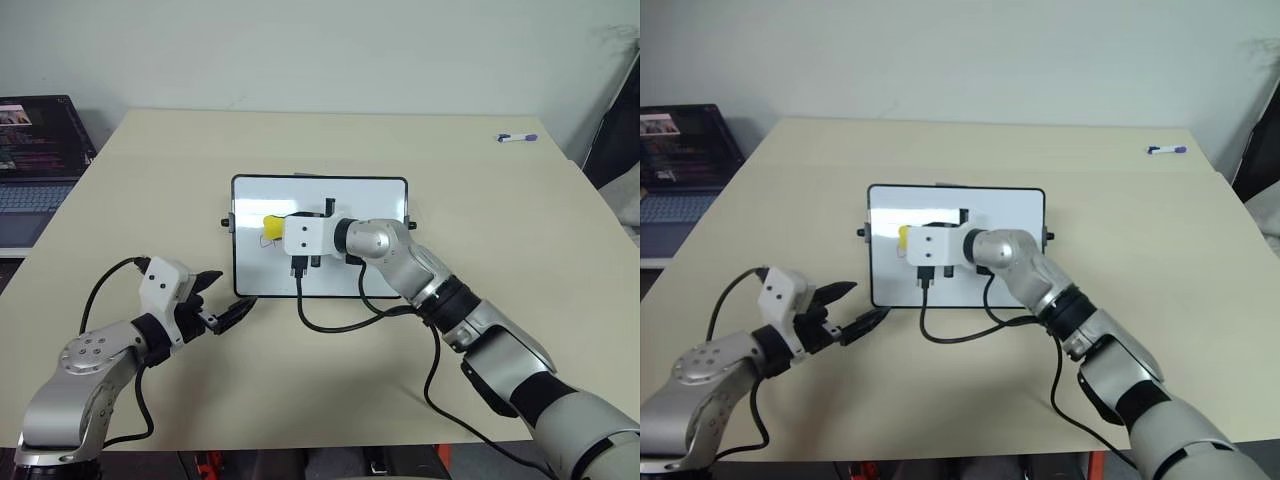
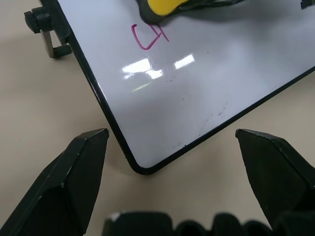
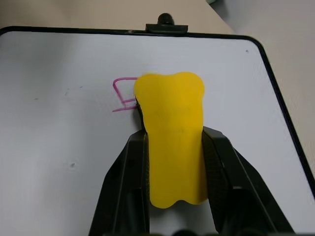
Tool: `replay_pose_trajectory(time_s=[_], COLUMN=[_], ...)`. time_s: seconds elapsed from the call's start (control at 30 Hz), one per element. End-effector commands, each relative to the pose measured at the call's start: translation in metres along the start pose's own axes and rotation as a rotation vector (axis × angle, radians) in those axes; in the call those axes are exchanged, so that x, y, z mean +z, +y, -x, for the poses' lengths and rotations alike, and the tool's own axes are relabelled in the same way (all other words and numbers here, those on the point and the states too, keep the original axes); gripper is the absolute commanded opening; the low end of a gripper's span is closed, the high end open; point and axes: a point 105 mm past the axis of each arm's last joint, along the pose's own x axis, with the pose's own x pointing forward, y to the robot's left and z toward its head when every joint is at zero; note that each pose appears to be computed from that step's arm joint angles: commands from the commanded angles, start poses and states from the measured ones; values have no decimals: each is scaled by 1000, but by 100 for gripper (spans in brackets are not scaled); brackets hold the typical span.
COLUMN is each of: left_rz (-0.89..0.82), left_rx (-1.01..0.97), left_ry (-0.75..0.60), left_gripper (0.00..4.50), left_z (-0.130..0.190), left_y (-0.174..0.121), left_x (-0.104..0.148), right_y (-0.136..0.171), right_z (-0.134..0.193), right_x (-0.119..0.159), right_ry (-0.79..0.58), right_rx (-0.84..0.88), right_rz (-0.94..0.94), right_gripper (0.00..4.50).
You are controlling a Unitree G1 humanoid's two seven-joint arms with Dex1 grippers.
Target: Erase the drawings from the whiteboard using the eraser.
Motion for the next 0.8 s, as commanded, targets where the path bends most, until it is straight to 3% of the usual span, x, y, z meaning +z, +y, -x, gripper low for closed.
replay_pose_trajectory(time_s=[0.03, 0.1, 0.2, 0.33, 0.47, 0.57, 0.63, 0.8], left_rz=[-36, -37, -39, -45, -45, -45, -46, -45], left_rx=[0, 4, 4, 2, 1, 1, 1, -5], left_ry=[-19, -23, -25, -22, -25, -28, -29, -29], left_gripper=[450, 450, 450, 450, 450, 450, 450, 450], left_z=[0, 0, -1, -1, -1, -1, -2, -3], left_y=[0, 2, 2, 1, 1, 1, 0, 0], left_x=[4, 4, 3, 1, 1, 1, 1, 1], right_y=[24, 23, -2, -21, -9, 29, 37, -6], right_z=[0, -1, -6, -11, -15, -12, -10, -13], right_x=[-11, -12, -10, -11, -15, -24, -25, -20], right_ry=[35, 40, 45, 46, 55, 78, 83, 75], right_rx=[138, 136, 4, -82, 0, 216, 261, 35], right_rz=[36, 67, 112, 64, 51, 46, 42, 45], right_gripper=[110, 110, 110, 110, 110, 110, 110, 110])
